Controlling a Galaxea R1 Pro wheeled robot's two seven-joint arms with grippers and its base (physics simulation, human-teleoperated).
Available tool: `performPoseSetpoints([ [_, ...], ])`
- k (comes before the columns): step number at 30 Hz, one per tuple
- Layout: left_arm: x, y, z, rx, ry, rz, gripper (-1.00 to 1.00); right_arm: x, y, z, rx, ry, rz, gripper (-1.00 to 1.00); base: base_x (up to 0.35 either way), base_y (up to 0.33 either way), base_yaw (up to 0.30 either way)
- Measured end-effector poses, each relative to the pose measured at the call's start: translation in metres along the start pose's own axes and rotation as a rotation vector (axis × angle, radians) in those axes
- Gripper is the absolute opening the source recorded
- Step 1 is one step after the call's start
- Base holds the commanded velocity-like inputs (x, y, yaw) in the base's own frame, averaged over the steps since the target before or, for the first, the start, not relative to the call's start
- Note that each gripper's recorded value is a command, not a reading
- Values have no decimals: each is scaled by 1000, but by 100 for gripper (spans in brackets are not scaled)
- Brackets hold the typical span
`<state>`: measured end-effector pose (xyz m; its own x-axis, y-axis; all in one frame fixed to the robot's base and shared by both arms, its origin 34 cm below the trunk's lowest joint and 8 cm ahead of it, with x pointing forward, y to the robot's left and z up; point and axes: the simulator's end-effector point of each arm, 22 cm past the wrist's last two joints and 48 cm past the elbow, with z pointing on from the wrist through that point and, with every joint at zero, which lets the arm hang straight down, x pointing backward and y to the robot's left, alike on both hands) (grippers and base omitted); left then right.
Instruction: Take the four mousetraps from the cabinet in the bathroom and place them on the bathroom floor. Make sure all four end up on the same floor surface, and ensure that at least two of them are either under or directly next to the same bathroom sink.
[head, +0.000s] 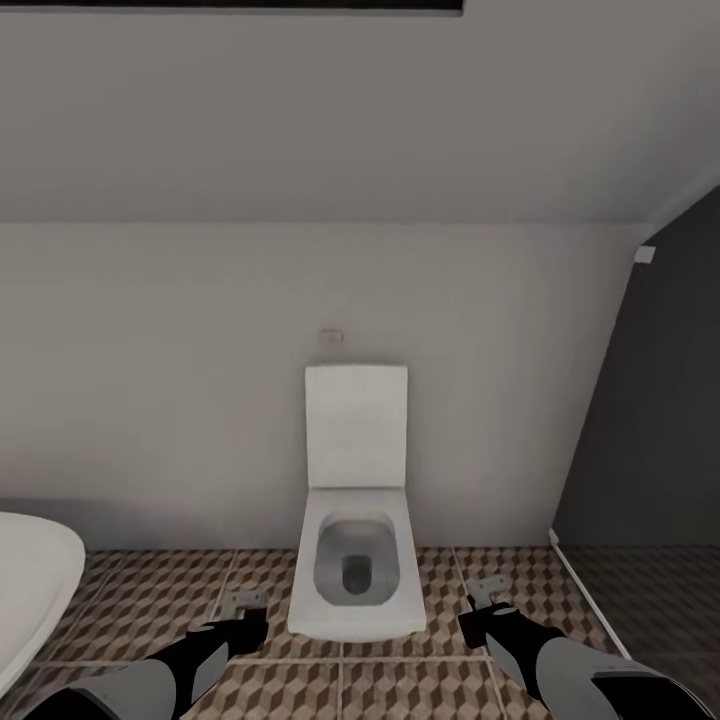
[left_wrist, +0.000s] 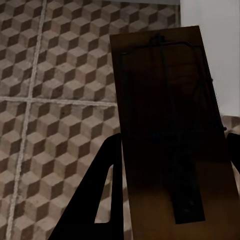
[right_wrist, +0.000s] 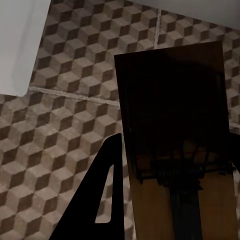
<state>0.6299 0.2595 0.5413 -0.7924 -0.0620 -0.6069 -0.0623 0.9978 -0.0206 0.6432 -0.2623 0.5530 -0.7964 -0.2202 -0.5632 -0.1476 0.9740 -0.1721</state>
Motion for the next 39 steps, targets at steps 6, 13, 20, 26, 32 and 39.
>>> performPoseSetpoints([
  [6, 8, -1, 8, 0, -2, 0, -100, 7, 3, 8, -2, -1, -1, -100, 0, 0, 0],
  [13, 17, -1, 18, 1, -2, 1, -100, 16, 6, 18, -2, -1, -1, -100, 0, 0, 0],
  [20, 27, 1, 28, 0, -2, 0, -100, 25, 9, 28, -3, -1, -2, -100, 0, 0, 0],
  [26, 36, 2, 36, -1, -1, 0, -100, 32, 11, 37, -1, -6, 0, -100, 0, 0, 0],
  [32, 46, 3, 45, -4, 1, -2, -100, 50, 17, 46, 1, -11, 2, -100, 0, 0, 0],
  [39, 58, 4, 55, -6, 4, -3, -100, 77, 45, 56, -29, -7, 2, -100, 0, 0, 0],
])
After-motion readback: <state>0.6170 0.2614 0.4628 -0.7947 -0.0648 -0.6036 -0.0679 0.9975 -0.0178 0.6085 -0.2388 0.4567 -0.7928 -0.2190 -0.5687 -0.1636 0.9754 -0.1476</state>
